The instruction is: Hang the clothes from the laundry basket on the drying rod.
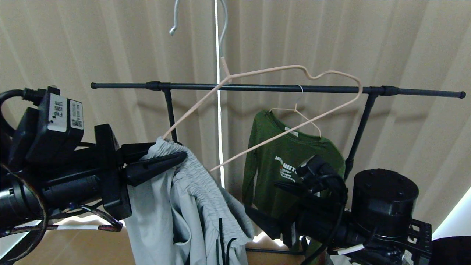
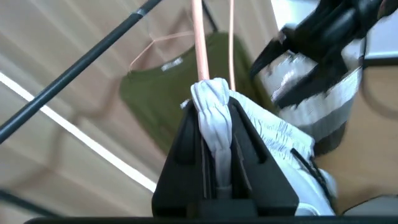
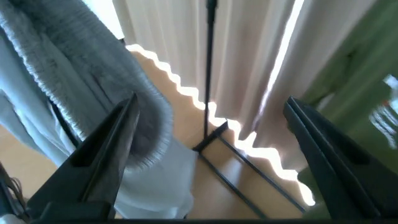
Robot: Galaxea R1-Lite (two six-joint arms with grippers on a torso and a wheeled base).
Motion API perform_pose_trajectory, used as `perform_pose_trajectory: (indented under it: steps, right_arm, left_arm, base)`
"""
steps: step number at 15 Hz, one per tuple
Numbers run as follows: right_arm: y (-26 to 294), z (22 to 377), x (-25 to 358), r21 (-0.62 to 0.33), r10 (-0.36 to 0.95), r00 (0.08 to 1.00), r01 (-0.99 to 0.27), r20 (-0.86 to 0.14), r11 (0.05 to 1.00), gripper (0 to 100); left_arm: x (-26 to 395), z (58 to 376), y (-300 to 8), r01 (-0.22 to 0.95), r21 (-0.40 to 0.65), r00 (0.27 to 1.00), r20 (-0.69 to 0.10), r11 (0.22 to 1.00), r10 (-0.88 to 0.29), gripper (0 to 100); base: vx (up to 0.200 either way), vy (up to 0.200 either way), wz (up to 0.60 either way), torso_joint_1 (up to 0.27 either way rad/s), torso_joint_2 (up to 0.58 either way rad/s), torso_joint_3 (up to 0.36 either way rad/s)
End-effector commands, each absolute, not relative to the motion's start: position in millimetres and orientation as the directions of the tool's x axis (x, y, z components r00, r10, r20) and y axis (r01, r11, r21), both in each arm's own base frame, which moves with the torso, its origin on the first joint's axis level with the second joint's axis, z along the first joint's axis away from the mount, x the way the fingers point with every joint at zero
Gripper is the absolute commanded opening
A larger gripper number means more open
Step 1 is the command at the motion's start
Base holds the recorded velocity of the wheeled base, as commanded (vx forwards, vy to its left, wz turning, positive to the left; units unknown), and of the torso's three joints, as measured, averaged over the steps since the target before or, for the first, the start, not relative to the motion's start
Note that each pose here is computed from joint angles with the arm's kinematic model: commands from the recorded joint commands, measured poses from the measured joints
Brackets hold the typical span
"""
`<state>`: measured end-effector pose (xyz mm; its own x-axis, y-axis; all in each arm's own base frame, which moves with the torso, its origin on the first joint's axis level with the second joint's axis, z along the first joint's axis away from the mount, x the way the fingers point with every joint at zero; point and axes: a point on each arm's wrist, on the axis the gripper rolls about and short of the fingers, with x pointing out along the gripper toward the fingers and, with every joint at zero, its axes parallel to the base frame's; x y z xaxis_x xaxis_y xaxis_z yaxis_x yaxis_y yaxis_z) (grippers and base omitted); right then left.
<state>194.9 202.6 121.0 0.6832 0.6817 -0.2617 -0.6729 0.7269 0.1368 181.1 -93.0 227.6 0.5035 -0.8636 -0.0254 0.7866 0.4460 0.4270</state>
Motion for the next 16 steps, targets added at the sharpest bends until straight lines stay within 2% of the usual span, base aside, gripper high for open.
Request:
perform_pose_trajectory:
  steps: [1, 5, 8, 12, 13, 16]
  right_arm:
    - [212.6, 98.2, 198.2, 0.131, 0.681, 0.666, -0.679, -0.305, 0.723, 100]
    - [214.1, 90.7, 195.4, 0.130, 0.683, 0.654, -0.685, -0.324, 0.717, 100]
    - [203.9, 82.1, 186.7, 0.127, 0.671, 0.647, -0.679, -0.363, 0.723, 100]
    - [185.7, 75.2, 182.7, 0.123, 0.641, 0.670, -0.649, -0.375, 0.751, 100]
    - [177.3, 73.7, 182.1, 0.123, 0.627, 0.684, -0.633, -0.373, 0.764, 0]
    - [160.6, 80.0, 183.9, 0.120, 0.596, 0.729, -0.594, -0.337, 0.795, 0]
  left_arm:
    - [176.5, 229.2, -94.9, 0.797, 0.419, 0.485, -0.012, 0.436, -0.875, 0]
    - [175.9, 233.4, -94.7, 0.789, 0.425, 0.482, 0.017, 0.443, -0.876, 0]
    - [176.5, 237.6, -94.6, 0.784, 0.425, 0.481, 0.045, 0.453, -0.876, 0]
    - [176.5, 235.9, -94.0, 0.784, 0.423, 0.484, 0.041, 0.454, -0.874, 0]
    - [176.6, 236.0, -93.7, 0.783, 0.424, 0.485, 0.042, 0.455, -0.873, 0]
    - [176.7, 235.4, -93.4, 0.782, 0.423, 0.488, 0.039, 0.457, -0.872, 0]
  base:
    - [0.000, 0.000, 0.00, 0.000, 0.00, 0.000]
    - [0.000, 0.000, 0.00, 0.000, 0.00, 0.000]
    - [0.000, 0.000, 0.00, 0.000, 0.00, 0.000]
    - [0.000, 0.000, 0.00, 0.000, 0.00, 0.000]
    - [0.000, 0.000, 0.00, 0.000, 0.00, 0.000]
    - [0.000, 0.000, 0.00, 0.000, 0.00, 0.000]
